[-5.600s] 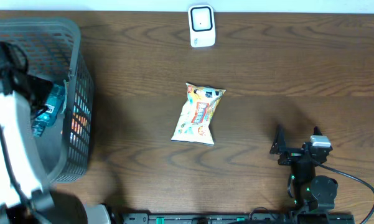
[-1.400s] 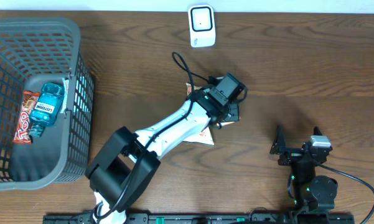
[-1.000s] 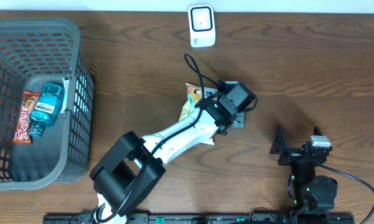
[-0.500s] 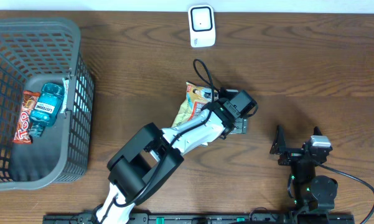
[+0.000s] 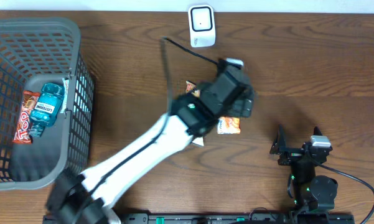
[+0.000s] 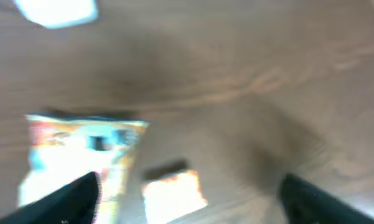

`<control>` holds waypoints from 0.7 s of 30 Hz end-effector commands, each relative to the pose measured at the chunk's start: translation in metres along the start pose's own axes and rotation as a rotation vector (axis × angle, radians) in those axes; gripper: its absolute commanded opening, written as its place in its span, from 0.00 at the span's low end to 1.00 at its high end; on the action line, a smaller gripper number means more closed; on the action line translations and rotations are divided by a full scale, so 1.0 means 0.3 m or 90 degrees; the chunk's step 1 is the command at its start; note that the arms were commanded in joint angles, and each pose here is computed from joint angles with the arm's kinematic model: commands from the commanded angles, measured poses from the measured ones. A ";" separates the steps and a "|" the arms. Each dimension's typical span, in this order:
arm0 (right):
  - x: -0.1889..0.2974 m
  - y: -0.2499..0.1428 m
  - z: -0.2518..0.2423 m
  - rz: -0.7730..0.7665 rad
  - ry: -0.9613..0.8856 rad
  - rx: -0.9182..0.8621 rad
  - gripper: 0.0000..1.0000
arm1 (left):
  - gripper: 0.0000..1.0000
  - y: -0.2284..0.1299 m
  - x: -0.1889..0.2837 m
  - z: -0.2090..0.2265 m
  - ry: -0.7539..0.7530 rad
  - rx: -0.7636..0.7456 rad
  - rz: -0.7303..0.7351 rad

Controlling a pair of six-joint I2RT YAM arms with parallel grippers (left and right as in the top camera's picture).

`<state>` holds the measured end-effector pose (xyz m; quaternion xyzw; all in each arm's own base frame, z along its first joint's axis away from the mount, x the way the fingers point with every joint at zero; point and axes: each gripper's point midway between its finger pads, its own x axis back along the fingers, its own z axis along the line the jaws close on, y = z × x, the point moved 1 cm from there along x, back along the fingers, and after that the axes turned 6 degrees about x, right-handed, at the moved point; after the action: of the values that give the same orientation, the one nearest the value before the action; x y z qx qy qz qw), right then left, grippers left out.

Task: Scan the item barcode
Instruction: 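Carry the small orange packet out and place it right of the snack bag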

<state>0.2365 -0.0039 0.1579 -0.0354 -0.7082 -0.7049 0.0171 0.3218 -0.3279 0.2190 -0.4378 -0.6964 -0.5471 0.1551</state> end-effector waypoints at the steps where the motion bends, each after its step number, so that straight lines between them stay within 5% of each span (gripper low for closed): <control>1: 0.001 0.000 -0.014 -0.001 -0.010 0.005 0.99 | 0.69 0.075 0.052 0.148 0.112 -0.015 -0.044; 5: 0.001 0.000 -0.014 -0.001 -0.010 0.005 0.99 | 0.13 0.016 0.020 0.277 0.177 0.017 0.011; 6: 0.001 0.000 -0.014 -0.001 -0.011 0.005 0.99 | 0.08 -0.004 0.009 0.309 0.192 0.037 0.025; 21: 0.001 0.000 -0.014 -0.001 -0.011 0.005 0.99 | 0.08 -0.519 -0.289 0.323 0.038 0.158 0.398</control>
<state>0.2365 -0.0039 0.1579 -0.0354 -0.7082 -0.7049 0.0171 0.3025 -0.2652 0.0540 -0.5298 -0.6093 -0.4629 0.3658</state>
